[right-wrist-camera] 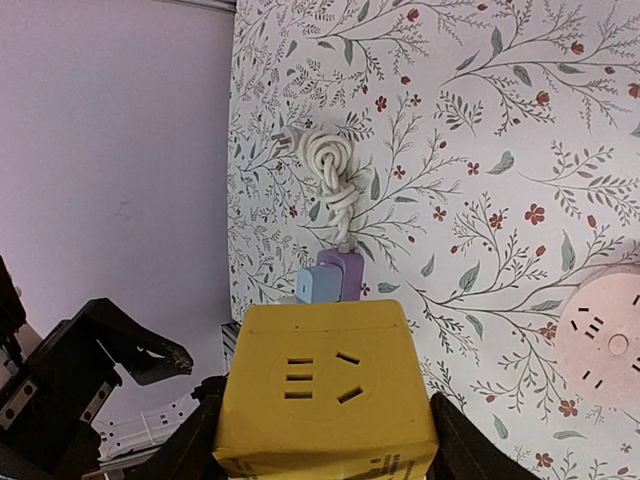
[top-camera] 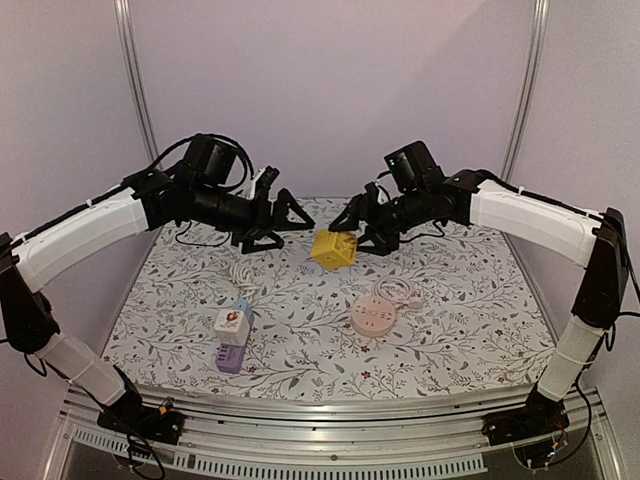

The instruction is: Insert the plug

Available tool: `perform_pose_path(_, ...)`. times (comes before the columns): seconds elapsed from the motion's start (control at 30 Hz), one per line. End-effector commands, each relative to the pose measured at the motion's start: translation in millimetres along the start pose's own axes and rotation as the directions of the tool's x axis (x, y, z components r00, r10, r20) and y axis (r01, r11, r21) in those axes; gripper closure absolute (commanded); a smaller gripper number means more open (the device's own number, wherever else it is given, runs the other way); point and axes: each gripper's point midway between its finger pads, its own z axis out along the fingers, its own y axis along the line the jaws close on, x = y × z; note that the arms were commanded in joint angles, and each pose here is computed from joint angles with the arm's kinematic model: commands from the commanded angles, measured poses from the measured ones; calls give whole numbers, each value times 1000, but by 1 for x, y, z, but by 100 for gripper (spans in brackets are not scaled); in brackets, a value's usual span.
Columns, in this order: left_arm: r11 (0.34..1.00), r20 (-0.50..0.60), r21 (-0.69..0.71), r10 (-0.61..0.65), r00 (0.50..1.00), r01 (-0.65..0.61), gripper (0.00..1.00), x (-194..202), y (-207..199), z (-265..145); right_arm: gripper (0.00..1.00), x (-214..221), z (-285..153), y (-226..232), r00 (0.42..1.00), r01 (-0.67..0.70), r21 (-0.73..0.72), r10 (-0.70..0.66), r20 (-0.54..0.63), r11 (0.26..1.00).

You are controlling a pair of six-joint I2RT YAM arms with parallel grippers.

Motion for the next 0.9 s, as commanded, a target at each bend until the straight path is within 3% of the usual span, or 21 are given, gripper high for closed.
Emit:
perform_pose_path(0.0,997,88,77,16,996,-23,0,-13,5,-28,92,-10,-32,53,988,149,-151,-142,57,977)
perform_pose_path(0.13,981,193,181,35,981,-71,0,-29,-11,-61,97,-9,-45,78,978,206,-253,-196,67,945)
perform_pose_path(0.33,943,242,324,-8,970,-73,0,-42,-20,-82,100,-5,-64,104,964,264,-360,-252,80,895)
perform_pose_path(0.47,914,231,399,-18,973,-77,0,-44,-28,-84,100,-3,-75,125,957,285,-464,-280,81,839)
perform_pose_path(0.67,806,229,573,19,973,-150,2,-48,-61,-94,100,-1,-99,166,947,302,-618,-300,110,726)
perform_pose_path(0.87,741,212,645,64,975,-189,6,-52,-78,-99,100,2,-104,173,951,283,-652,-297,92,703)
